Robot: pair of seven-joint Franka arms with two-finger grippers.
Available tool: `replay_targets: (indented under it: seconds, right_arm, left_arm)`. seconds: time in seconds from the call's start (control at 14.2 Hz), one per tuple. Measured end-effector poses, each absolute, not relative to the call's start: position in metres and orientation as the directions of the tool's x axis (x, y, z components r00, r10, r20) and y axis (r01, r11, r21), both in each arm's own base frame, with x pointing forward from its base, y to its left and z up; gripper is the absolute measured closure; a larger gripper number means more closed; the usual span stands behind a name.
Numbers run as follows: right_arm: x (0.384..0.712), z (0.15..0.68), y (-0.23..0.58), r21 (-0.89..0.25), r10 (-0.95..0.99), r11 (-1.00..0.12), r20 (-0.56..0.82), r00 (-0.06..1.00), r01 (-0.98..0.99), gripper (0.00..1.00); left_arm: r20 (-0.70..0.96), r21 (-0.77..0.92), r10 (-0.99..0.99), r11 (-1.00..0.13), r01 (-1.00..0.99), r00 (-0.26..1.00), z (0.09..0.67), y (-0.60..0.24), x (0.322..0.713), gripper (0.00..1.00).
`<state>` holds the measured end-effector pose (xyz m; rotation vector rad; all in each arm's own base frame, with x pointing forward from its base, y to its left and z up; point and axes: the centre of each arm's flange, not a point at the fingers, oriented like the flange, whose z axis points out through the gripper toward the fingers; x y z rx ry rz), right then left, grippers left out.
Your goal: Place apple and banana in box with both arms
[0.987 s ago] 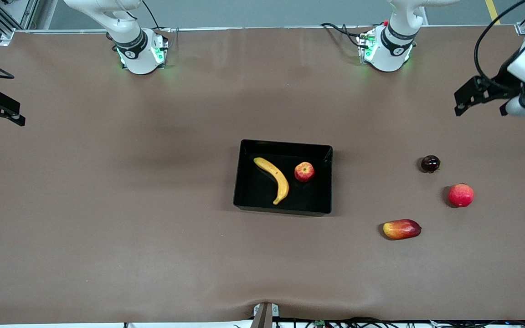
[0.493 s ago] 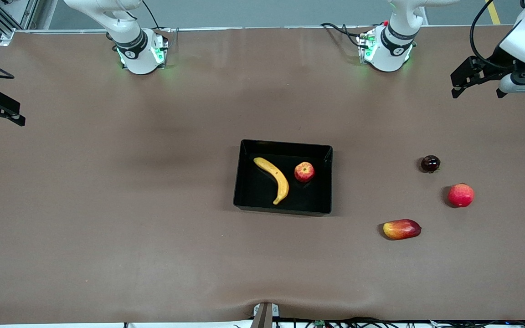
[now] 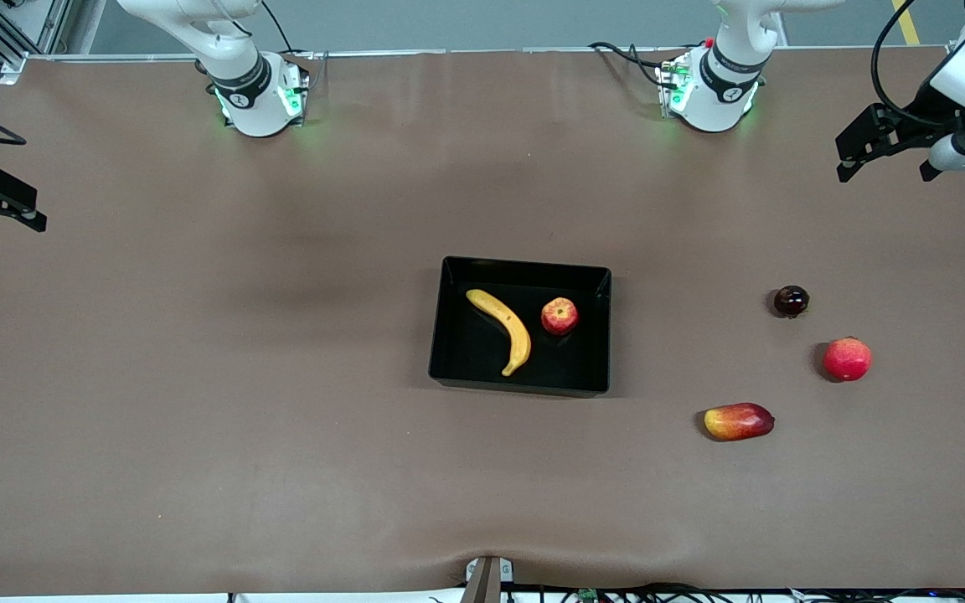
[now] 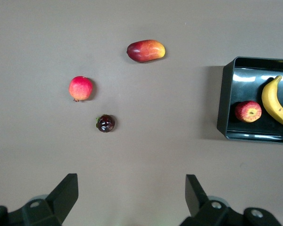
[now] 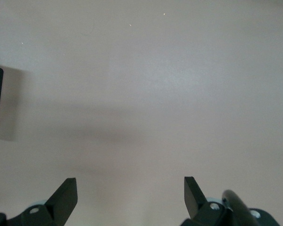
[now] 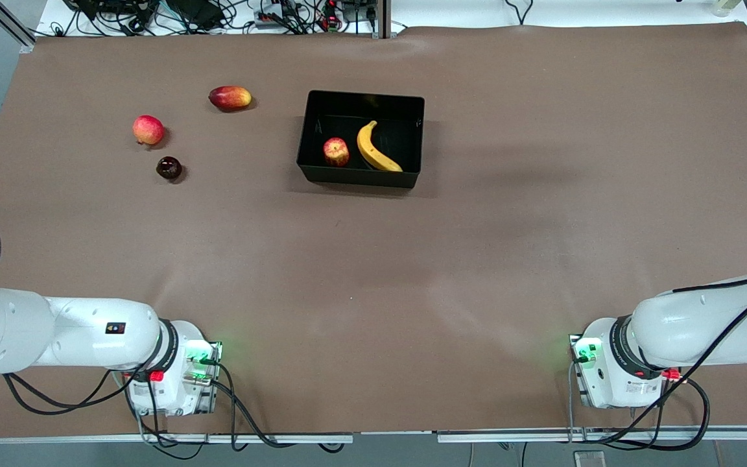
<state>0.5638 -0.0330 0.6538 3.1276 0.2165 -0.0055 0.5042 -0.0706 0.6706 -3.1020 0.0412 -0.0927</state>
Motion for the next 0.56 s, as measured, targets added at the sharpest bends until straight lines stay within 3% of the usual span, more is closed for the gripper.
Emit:
replay_targets:
  seconds: [0.56]
  right_arm:
    - [0.5638, 0.6538, -0.033, 0.006, 0.138, -0.99, -0.004, 0.99, 0.138, 0.0]
  left_arm:
    - [0.067, -0.035, -0.025, -0.999, -0.023, 0.997, 0.6731, -0.0693, 0.5116, 0.0]
